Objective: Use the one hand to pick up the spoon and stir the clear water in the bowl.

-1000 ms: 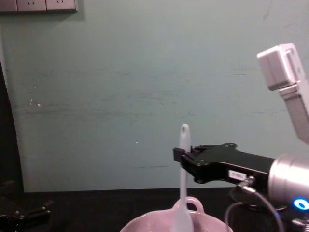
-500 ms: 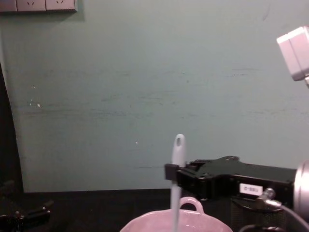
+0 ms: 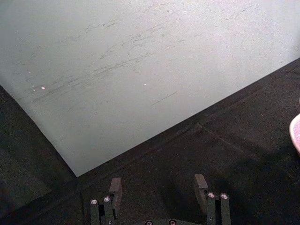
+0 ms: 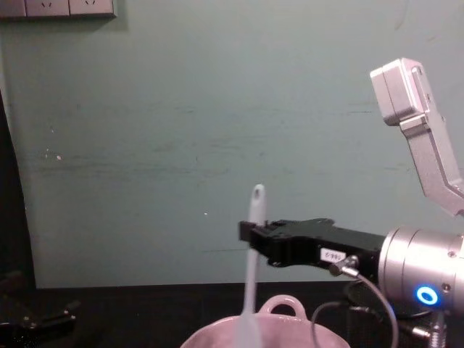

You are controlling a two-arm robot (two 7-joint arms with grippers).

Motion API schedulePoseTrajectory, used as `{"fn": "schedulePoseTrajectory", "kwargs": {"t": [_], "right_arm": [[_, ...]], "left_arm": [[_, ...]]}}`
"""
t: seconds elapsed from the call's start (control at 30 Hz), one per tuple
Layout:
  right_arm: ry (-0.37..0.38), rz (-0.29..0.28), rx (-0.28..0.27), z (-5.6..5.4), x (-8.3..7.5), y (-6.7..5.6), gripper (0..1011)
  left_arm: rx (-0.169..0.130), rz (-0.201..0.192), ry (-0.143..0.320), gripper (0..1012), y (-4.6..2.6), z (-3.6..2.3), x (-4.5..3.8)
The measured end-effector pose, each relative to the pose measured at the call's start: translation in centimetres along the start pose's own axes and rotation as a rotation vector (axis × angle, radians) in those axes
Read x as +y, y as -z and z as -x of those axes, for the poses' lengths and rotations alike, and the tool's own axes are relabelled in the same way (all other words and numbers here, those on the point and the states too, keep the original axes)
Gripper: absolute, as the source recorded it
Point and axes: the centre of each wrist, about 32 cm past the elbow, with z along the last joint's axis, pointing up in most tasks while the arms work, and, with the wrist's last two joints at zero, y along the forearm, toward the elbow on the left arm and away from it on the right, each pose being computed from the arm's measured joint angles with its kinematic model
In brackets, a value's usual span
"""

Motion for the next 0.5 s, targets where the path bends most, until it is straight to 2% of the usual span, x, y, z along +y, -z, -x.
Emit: {"fn": "schedulePoseTrajectory", "kwargs": {"t": [0.07, 0.1, 0.23, 0.27, 0.33, 0.5], "right_arm": [[0.045, -0.004, -0.018, -0.8, 0.0, 0.1, 112], [0.045, -0.004, -0.018, -0.8, 0.0, 0.1, 112], [0.074, 0.0, -0.055, -1.4, -1.4, -0.5, 112], [0.073, 0.006, -0.063, -1.4, -2.1, -0.7, 112], [0.07, 0.009, -0.065, -1.3, -2.4, -0.8, 112], [0.015, 0.04, -0.054, -0.1, -4.1, -1.1, 112]], "left_arm": [[0.0, 0.0, 0.0, 1011, 0.0, 0.0, 0.0], [0.0, 0.0, 0.0, 1011, 0.0, 0.0, 0.0], [0.0, 0.0, 0.0, 1011, 0.0, 0.0, 0.0], [0.0, 0.0, 0.0, 1011, 0.0, 0.0, 0.0], [0.0, 0.0, 0.0, 1011, 0.0, 0.0, 0.0], [0.0, 0.0, 0.0, 1011, 0.0, 0.0, 0.0]]}}
